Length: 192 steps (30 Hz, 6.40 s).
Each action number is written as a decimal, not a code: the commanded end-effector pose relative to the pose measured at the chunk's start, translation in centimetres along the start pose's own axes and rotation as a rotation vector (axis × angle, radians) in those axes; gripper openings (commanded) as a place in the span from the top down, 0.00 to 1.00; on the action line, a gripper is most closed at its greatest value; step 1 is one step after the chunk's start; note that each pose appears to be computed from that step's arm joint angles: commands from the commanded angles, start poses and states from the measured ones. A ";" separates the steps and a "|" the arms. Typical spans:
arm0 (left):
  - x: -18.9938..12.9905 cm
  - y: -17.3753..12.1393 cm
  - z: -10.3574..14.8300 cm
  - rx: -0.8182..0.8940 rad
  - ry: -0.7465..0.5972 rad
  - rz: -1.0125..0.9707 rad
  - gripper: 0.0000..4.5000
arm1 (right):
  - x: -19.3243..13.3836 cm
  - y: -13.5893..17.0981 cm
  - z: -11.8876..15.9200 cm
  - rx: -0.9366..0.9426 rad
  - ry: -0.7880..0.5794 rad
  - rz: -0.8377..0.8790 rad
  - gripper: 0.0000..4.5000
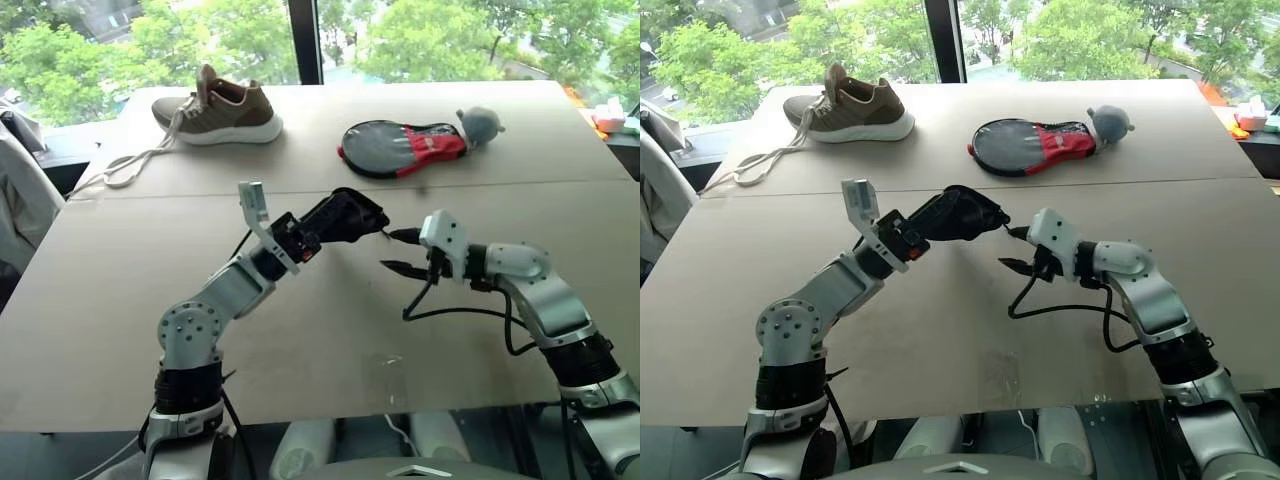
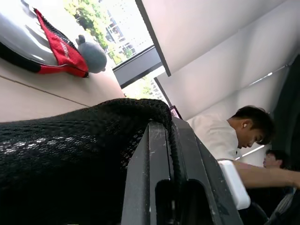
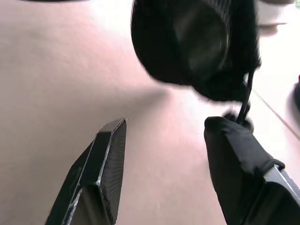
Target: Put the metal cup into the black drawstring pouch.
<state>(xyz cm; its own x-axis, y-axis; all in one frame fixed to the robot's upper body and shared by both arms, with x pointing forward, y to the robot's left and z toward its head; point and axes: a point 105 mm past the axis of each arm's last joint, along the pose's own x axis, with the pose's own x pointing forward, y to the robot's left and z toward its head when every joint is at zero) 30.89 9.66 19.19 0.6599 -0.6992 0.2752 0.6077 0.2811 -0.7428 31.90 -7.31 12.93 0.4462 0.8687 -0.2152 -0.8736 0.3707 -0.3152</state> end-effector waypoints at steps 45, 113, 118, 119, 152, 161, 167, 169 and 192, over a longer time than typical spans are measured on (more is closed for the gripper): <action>0.2 -3.7 3.6 -0.008 -0.055 -0.135 1.00 | 1.4 -7.2 -0.5 -0.127 0.030 -0.461 0.98; 7.2 -6.8 4.3 0.977 0.044 -0.400 0.43 | -0.3 -5.0 20.9 -0.836 -0.509 -0.383 1.00; 7.0 -6.5 4.1 0.969 0.057 -0.397 0.94 | -0.3 -5.0 21.1 -0.837 -0.511 -0.381 1.00; 7.0 -6.5 4.0 0.969 0.063 -0.397 0.95 | -0.3 -5.0 21.1 -0.837 -0.511 -0.380 1.00; 3.4 2.1 2.6 1.015 0.289 -0.122 0.37 | -7.5 -9.4 28.8 -0.331 -0.978 -0.645 1.00; 1.4 3.5 3.7 1.022 0.293 -0.045 0.26 | -6.2 -7.8 27.3 -0.325 -0.900 -0.513 1.00; -0.7 4.3 4.7 0.999 0.281 0.022 0.26 | -5.8 -7.1 26.6 -0.306 -0.873 -0.462 1.00; -1.8 4.9 5.3 0.997 0.284 0.068 0.26 | -5.7 -7.1 26.1 -0.302 -0.850 -0.451 1.00; -16.1 7.4 -3.2 0.918 0.448 0.399 0.24 | -16.5 -1.9 -5.9 0.263 -0.076 -0.181 0.40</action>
<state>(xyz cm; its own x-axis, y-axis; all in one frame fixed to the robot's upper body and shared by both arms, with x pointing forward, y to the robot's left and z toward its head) 23.53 21.15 6.71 0.7685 -0.5717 -0.2874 0.6007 0.7993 0.0162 27.58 -22.92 10.31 0.5894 0.7919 -0.1599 -0.8059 0.5902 -0.0473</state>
